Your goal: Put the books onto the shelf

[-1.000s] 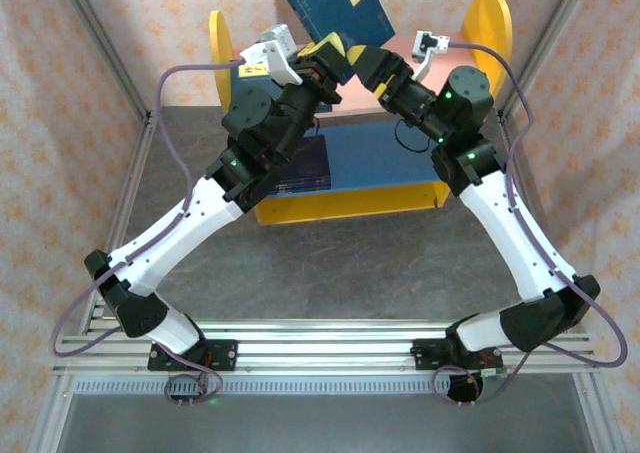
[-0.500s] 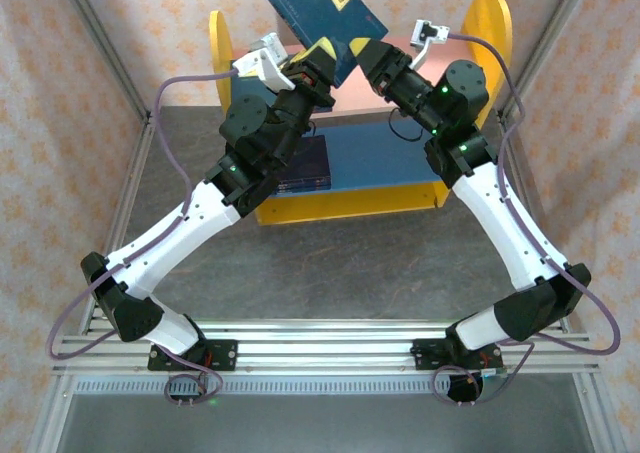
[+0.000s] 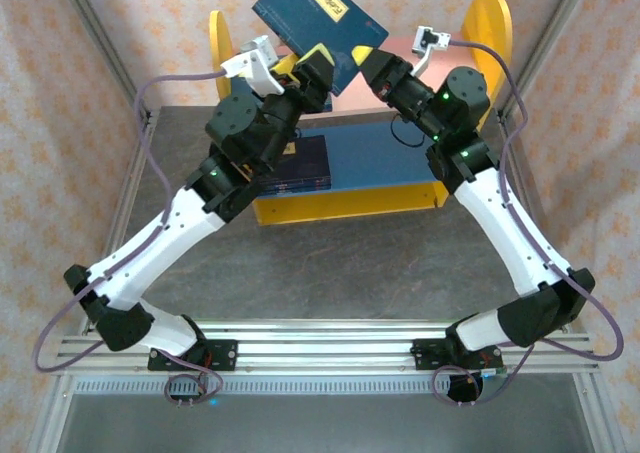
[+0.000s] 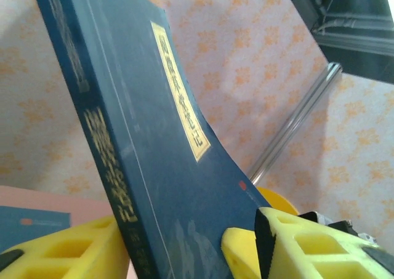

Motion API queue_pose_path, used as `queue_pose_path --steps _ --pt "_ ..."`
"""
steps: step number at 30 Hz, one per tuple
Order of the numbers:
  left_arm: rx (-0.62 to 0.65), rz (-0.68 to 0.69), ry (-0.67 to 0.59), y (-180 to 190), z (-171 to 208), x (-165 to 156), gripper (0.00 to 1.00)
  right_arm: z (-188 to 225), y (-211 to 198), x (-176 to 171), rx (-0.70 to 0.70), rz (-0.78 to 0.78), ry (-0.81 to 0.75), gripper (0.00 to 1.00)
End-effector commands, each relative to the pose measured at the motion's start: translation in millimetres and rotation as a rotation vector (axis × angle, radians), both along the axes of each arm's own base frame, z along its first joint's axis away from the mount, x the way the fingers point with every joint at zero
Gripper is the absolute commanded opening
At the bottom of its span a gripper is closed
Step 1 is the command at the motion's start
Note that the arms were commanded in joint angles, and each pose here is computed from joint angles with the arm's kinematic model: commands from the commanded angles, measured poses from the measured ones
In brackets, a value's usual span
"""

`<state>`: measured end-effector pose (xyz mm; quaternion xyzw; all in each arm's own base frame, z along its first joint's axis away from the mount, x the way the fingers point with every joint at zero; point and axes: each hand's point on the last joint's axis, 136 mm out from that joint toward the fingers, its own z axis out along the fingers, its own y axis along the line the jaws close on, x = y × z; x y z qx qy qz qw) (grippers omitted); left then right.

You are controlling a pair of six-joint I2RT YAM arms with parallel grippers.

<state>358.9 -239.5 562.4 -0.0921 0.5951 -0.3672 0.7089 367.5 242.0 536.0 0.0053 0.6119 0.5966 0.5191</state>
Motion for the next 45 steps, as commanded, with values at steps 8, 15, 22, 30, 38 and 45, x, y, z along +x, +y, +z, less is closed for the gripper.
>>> queue_pose_path --steps 8,15,22,30,38,45 --pt "0.206 -0.032 0.156 83 24 -48 0.67 30 -36 -24 -0.001 -0.049 -0.13 0.0" --pt "0.222 -0.197 0.242 97 15 -45 0.7 19 -43 -31 -0.092 -0.034 -0.109 0.0" --pt "0.289 -0.335 0.332 75 -19 -31 0.72 7 -41 -45 -0.187 0.009 -0.091 0.0" --pt "0.309 -0.359 0.427 71 -54 -5 0.73 6 -36 -59 -0.198 0.086 -0.08 0.0" --pt "0.291 -0.422 0.414 61 -55 -1 0.74 5 -29 -61 -0.17 0.145 -0.072 0.0" --pt "0.296 -0.433 0.404 61 -52 -6 0.74 10 -20 -61 -0.092 0.245 -0.069 0.0"
